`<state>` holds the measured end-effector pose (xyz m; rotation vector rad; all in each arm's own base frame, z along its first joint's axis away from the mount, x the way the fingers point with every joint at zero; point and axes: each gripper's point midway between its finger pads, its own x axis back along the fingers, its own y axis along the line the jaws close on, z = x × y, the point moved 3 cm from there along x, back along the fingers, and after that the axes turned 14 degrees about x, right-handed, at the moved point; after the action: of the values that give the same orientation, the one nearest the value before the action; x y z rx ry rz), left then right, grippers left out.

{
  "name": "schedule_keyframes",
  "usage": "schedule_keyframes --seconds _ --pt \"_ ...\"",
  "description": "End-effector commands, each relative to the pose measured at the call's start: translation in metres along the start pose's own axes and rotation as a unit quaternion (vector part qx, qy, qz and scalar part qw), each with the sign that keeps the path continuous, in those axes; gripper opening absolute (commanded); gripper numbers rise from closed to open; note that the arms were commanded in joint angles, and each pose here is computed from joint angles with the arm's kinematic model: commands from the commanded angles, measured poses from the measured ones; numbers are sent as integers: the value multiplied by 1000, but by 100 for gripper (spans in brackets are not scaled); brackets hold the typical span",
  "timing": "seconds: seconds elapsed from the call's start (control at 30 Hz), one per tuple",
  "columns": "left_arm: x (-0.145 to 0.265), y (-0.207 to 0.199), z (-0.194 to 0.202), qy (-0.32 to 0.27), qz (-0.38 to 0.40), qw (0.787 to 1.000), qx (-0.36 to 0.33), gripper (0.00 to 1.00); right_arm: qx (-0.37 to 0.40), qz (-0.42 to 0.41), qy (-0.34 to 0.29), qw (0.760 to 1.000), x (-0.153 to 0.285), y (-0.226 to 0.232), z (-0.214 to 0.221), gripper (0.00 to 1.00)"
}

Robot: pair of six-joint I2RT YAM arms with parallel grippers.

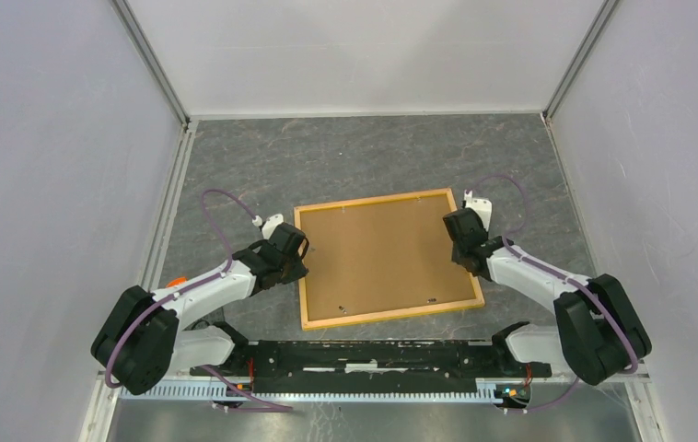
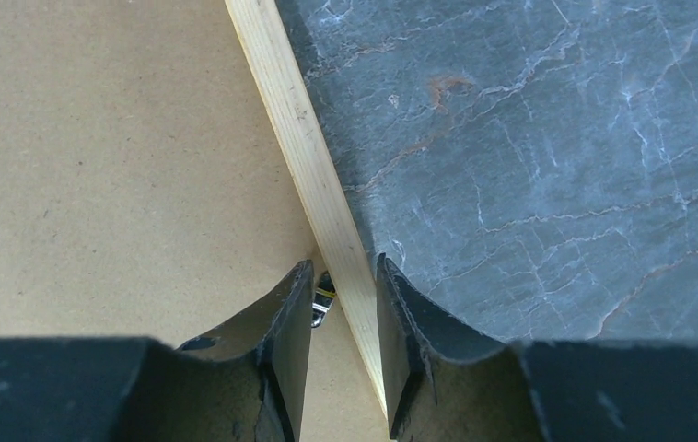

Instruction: Put the photo into the frame

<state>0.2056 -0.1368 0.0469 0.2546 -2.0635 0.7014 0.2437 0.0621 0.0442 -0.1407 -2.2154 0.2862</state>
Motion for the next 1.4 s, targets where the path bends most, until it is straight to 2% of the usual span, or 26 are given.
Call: schedule_keyframes --seconds 0.0,0.23,0.37,0.57,0.8,1.07,1.17,1.37 --pt "-3 14 3 -4 -26 999 25 4 16 -16 137 990 5 15 69 33" --pt "-3 14 3 -2 -27 999 24 4 23 -16 136 990 9 21 69 18" --pt "-3 14 3 -2 -27 999 24 3 21 -22 131 991 12 24 65 15" --pt "-3 14 3 -3 -26 999 26 3 40 -28 120 992 14 25 54 30" --pt "-2 15 3 -6 -24 999 28 3 57 -23 138 989 16 19 63 39" --pt "-2 15 2 -7 -23 999 29 3 60 -23 138 988 22 14 68 39" --pt "-2 15 3 -7 -23 999 29 3 59 -20 133 989 20 12 72 36" --pt "-1 15 2 -8 -21 999 29 3 55 -23 141 988 17 16 75 20"
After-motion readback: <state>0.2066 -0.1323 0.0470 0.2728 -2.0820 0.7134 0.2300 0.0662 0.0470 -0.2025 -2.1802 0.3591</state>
